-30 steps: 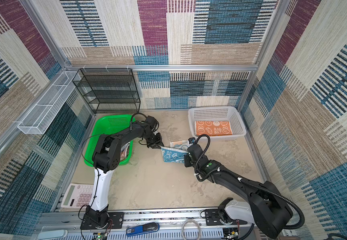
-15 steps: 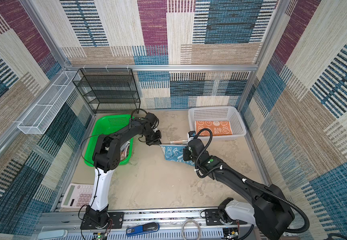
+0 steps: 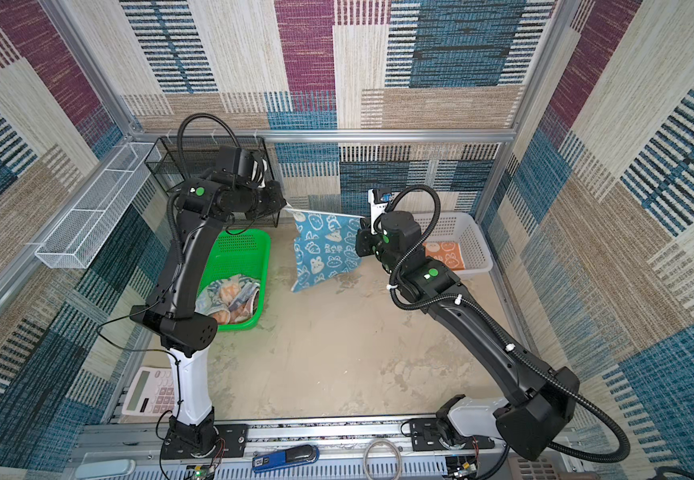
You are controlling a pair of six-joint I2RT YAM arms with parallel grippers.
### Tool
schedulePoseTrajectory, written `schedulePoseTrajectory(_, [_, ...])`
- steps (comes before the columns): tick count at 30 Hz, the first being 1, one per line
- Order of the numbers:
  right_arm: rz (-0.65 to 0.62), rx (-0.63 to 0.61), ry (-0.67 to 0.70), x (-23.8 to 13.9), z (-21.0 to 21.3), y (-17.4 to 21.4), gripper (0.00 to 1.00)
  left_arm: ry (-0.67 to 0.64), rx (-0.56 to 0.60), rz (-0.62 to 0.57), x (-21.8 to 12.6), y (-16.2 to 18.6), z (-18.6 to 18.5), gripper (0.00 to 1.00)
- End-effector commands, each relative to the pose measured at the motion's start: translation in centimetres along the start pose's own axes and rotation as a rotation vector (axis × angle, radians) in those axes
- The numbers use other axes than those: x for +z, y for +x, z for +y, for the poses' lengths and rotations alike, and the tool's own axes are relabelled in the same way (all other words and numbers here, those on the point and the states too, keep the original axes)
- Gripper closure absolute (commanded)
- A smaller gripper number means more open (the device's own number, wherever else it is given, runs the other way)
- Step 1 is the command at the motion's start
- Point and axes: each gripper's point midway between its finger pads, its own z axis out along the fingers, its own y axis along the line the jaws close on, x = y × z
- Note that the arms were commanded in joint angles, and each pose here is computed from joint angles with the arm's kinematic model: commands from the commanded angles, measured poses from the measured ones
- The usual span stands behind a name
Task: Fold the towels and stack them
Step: 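Lift the blue towel high with both grippers holding two corners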
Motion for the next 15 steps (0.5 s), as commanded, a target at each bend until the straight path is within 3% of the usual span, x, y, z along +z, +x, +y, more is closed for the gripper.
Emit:
schedulePoseTrajectory(1, [-0.018, -0.056, 0.062, -1.4, -1.2, -2.0, 1.00, -0.124, 0.032, -0.035, -3.6, -0.1, 2.4, 1.00])
schedulePoseTrajectory(6, [-0.075, -0.055, 0.025, -5.1, -1.1, -3.7, 1.00, -0.114, 0.041, -0.093, -8.9, 0.4, 1.8, 1.00])
schedulePoseTrajectory(11, [-0.123, -0.034, -0.106, -9.3, 0.3, -4.1, 1.00, -0.083, 0.068, -0.154, -14.6, 2.0, 0.4, 1.00])
schedulePoseTrajectory(15, [-0.172, -0.062, -0.216, -12.7, 1.6, -4.5, 1.00, -0.052, 0.074, -0.144, -17.0, 4.7, -0.5, 1.00])
